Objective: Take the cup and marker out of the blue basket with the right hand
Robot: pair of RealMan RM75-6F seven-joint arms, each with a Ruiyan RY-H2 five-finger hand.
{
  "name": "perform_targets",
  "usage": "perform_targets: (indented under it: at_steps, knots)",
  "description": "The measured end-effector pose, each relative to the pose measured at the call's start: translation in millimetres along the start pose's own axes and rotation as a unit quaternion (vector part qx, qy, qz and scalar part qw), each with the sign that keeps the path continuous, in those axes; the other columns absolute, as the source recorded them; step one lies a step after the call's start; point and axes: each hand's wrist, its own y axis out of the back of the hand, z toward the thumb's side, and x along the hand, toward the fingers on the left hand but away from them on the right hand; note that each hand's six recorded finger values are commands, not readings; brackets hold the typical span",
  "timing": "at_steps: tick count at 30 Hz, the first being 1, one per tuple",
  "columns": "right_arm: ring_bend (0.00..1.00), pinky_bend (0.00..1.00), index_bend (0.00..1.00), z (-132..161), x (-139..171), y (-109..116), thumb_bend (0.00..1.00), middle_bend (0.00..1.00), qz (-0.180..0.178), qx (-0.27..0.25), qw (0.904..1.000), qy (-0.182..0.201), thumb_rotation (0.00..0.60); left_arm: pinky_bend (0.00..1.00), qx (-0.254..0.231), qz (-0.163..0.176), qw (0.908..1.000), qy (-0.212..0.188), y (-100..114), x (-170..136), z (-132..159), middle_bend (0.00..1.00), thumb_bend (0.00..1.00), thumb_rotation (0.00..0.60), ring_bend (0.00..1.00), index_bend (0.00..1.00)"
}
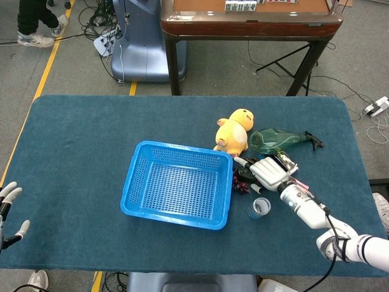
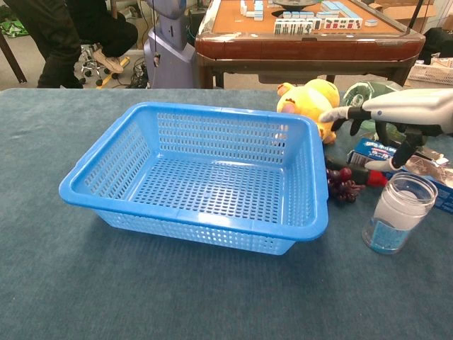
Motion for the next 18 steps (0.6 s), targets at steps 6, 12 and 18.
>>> perform_targets:
  at_steps: [6, 12, 18]
  knots:
    - [0.18, 0.37, 0.03, -10.8, 32.9, 21.8, 0.29, 0.18, -0.053, -0.015, 0.9983, -0.019, 0.600, 0.10, -0.001, -0.003, 1.0000, -0.007, -1.8, 5.9, 3.2, 0.11, 0.31, 0.600, 0.09, 0.20]
    - [0.25, 0.39, 0.13, -33.9, 95.3, 36.6, 0.29, 0.26, -0.123, -0.014, 0.9890, -0.081, 0.600, 0.10, -0.003, -0.008, 0.9997, -0.021, -5.6, 15.5, 10.4, 0.11, 0.31, 0.600, 0.09, 0.20]
    - [0.28, 0.42, 0.16, -55.2, 171.7, 31.7, 0.29, 0.28, -0.178, -0.002, 0.9684, -0.175, 0.600, 0.10, -0.003, -0.017, 0.9992, -0.037, -11.5, 23.5, 21.5, 0.11, 0.31, 0.600, 0.09, 0.20]
